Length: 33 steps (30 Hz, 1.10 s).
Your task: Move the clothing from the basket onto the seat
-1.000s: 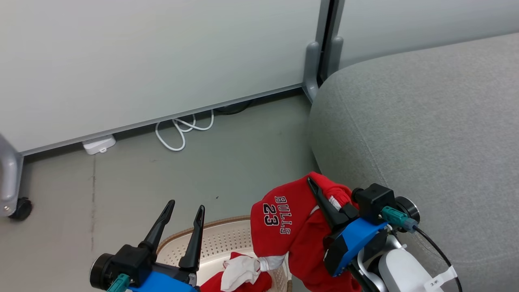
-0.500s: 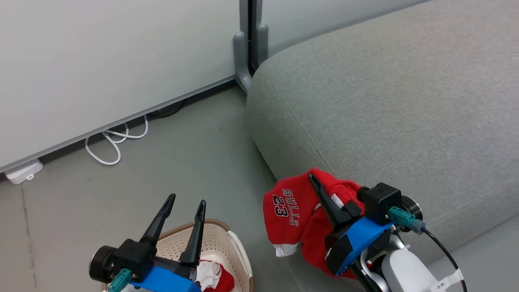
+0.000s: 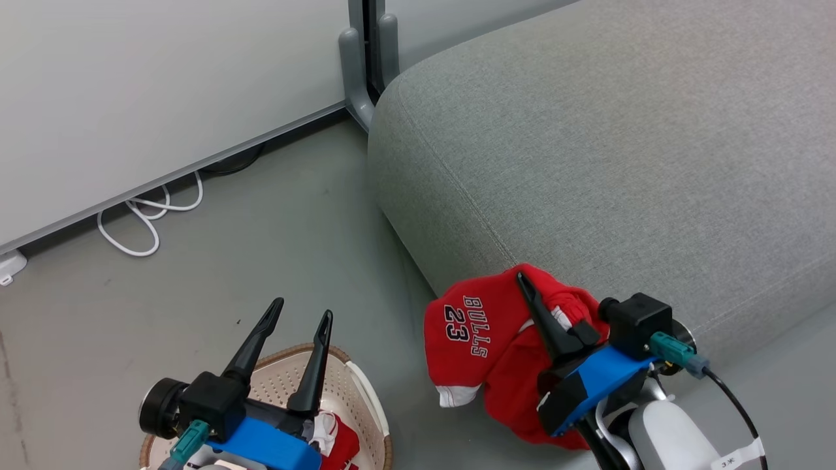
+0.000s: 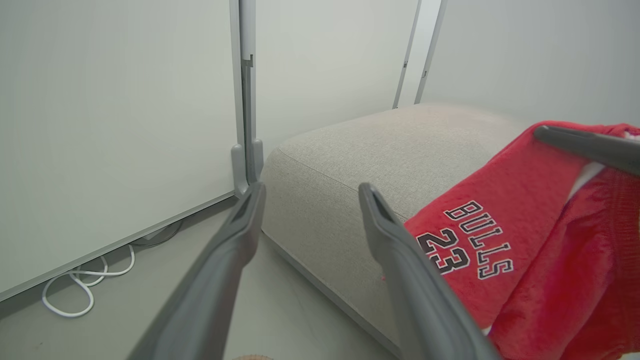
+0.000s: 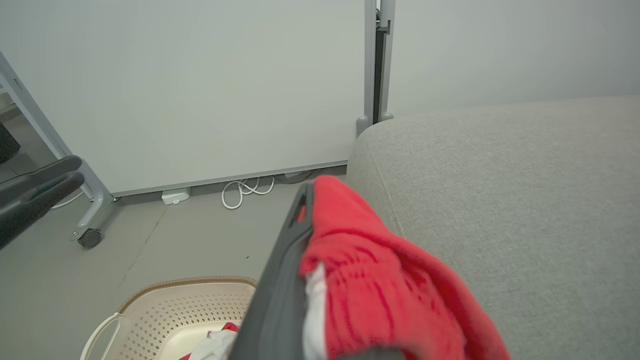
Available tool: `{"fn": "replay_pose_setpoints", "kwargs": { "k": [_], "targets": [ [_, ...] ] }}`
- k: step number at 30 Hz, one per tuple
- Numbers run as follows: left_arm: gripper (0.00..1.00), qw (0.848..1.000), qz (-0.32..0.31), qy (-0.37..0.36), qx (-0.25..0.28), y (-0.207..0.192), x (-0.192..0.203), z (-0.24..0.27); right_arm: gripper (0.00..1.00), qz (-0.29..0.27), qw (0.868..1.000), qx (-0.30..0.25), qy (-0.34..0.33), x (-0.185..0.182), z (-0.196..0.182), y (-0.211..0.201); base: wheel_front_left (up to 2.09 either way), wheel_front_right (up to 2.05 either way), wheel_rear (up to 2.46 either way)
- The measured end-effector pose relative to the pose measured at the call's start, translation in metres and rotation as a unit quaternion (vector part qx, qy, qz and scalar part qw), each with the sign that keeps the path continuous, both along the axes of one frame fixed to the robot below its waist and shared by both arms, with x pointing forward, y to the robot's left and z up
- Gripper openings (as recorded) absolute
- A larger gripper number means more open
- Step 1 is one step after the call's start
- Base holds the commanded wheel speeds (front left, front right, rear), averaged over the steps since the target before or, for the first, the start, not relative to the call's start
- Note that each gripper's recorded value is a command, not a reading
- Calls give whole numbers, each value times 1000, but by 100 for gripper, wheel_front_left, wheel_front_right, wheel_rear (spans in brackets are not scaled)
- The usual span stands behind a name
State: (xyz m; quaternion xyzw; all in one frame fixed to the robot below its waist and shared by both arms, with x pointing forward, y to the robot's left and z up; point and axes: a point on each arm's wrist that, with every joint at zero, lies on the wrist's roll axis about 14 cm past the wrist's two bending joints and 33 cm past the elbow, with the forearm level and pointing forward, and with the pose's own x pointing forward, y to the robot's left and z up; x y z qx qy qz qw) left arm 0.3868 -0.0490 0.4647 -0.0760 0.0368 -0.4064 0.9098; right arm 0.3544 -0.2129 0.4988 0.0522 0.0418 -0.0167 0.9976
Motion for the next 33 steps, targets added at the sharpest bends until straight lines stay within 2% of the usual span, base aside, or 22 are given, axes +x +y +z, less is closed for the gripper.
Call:
{"fn": "replay_pose_setpoints", "kwargs": {
  "k": [6, 12, 18, 21, 24, 29, 33],
  "targets": [
    [100, 1000, 3, 1, -1, 4, 7, -3, 0, -25, 999, -21, -23, 23, 18, -25, 0, 0, 0],
    [100, 1000, 8, -1, -5, 8, 24, -9, 0, -72, 995, -43, -58, 72, 59, -71, 0, 0, 0],
    [100, 1000, -3, -10, -10, 8, 47, -20, 0, -143, 983, -42, -109, 128, 113, -131, 0, 0, 0],
    [100, 1000, -5, -9, -14, 9, 58, -30, 0, -191, 973, -72, -110, 142, 126, -176, 0, 0, 0],
    [100, 1000, -4, -6, -20, 9, 68, -39, 0, -229, 965, -87, -95, 155, 125, -209, 0, 0, 0],
    [100, 1000, 10, -2, -14, 22, 83, -56, 0, -256, 959, -109, -59, 179, 109, -238, 0, 0, 0],
    [100, 1000, 28, 1, -5, 37, 93, -71, 0, -276, 955, -108, -23, 192, 76, -252, 0, 0, 0]
  ]
}}
